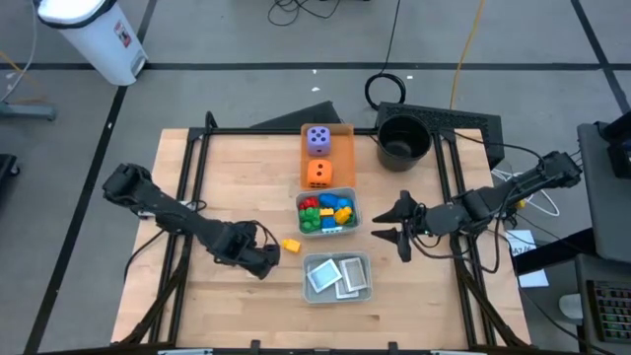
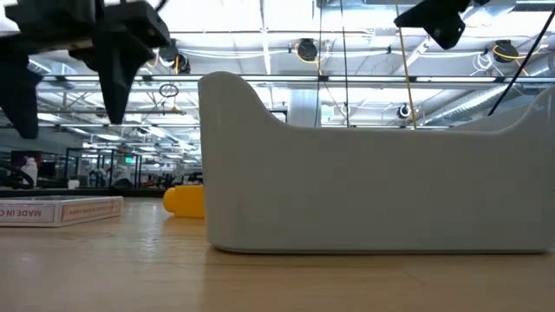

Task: Pick & Place Toys
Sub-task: Put the red card pack into the bottom gray bin

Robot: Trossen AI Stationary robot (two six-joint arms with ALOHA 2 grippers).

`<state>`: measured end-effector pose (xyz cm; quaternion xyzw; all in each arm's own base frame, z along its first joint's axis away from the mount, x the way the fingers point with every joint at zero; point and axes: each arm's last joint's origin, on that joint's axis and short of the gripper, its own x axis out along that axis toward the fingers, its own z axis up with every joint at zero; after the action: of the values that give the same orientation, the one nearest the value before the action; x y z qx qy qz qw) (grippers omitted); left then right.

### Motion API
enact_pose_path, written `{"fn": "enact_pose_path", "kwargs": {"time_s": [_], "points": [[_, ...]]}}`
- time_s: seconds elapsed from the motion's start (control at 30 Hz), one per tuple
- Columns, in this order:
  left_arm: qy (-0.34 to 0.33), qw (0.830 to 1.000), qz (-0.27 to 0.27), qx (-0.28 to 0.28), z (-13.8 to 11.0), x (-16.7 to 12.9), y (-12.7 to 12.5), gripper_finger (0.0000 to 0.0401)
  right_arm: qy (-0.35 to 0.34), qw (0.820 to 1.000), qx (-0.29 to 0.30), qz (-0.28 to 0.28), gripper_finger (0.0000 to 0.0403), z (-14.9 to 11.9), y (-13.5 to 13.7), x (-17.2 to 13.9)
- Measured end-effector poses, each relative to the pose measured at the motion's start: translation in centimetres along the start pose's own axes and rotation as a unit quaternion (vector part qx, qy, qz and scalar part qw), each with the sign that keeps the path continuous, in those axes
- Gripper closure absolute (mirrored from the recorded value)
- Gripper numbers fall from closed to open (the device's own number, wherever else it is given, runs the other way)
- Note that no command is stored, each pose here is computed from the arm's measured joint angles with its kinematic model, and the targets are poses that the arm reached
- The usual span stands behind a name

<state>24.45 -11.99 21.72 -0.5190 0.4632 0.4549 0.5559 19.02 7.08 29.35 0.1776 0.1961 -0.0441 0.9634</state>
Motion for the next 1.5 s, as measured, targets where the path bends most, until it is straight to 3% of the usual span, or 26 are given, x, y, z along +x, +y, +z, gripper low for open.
{"fn": "enact_pose_path", "kwargs": {"time_s": [0.3, 0.8, 1.5], "points": [[0.036, 0.998, 0.06, 0.011, 0.6, 2.4, -0.9, 0.0008, 0.003, 1.0, 0.009, 0.0, 0.0232, -0.2, -0.1, 0.0], [0.042, 0.999, 0.033, 0.009, 0.2, 2.9, -1.6, 0.0008, 0.02, 1.0, 0.007, 0.02, 0.0232, -0.4, 0.0, 0.0], [0.02, 0.995, 0.087, -0.034, -0.1, 5.4, -1.6, 0.0009, 0.023, 1.0, 0.005, 0.018, 0.0232, -0.4, -0.1, 0.0]]}}
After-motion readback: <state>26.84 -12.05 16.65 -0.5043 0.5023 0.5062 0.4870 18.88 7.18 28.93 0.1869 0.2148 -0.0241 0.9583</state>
